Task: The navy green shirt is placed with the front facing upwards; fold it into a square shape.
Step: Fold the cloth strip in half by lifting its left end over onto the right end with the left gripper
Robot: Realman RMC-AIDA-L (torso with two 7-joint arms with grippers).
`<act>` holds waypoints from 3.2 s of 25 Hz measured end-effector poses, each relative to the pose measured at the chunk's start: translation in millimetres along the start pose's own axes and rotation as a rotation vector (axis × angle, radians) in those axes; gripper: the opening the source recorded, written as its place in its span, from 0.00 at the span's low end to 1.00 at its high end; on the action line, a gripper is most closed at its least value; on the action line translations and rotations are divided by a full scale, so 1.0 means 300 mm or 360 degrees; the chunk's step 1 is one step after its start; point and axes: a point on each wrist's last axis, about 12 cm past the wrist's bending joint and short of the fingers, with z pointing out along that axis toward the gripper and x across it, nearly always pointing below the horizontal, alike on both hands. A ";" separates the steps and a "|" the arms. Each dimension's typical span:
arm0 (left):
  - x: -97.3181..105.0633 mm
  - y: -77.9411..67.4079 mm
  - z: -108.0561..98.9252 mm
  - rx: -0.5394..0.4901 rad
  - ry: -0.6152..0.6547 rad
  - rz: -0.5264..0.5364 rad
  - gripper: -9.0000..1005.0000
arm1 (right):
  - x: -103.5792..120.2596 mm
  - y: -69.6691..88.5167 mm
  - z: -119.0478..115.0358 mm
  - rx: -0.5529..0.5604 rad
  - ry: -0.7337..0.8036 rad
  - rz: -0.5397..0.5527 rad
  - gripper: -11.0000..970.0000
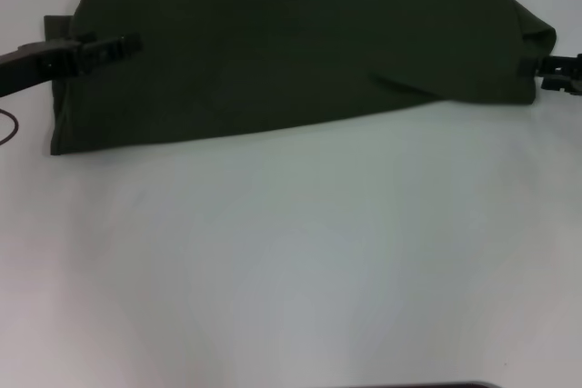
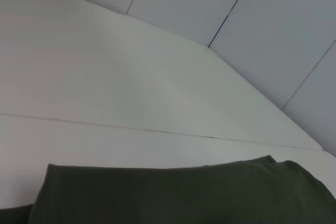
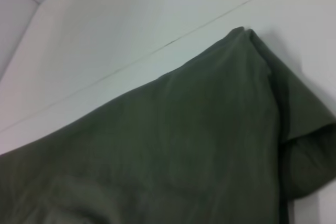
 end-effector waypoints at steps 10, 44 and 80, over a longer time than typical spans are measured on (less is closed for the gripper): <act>-0.009 -0.005 0.009 0.0012 0.0010 0.0012 0.92 | -0.002 0.013 0.044 0.0052 -0.0004 -0.0034 0.76; -0.025 -0.002 0.013 -0.0003 0.0003 0.0019 0.92 | -0.012 0.042 0.121 0.0101 -0.0036 -0.0033 0.23; -0.024 0.074 -0.069 -0.0289 0.0468 -0.0104 0.92 | -0.013 0.031 0.104 0.0101 -0.0052 -0.0024 0.03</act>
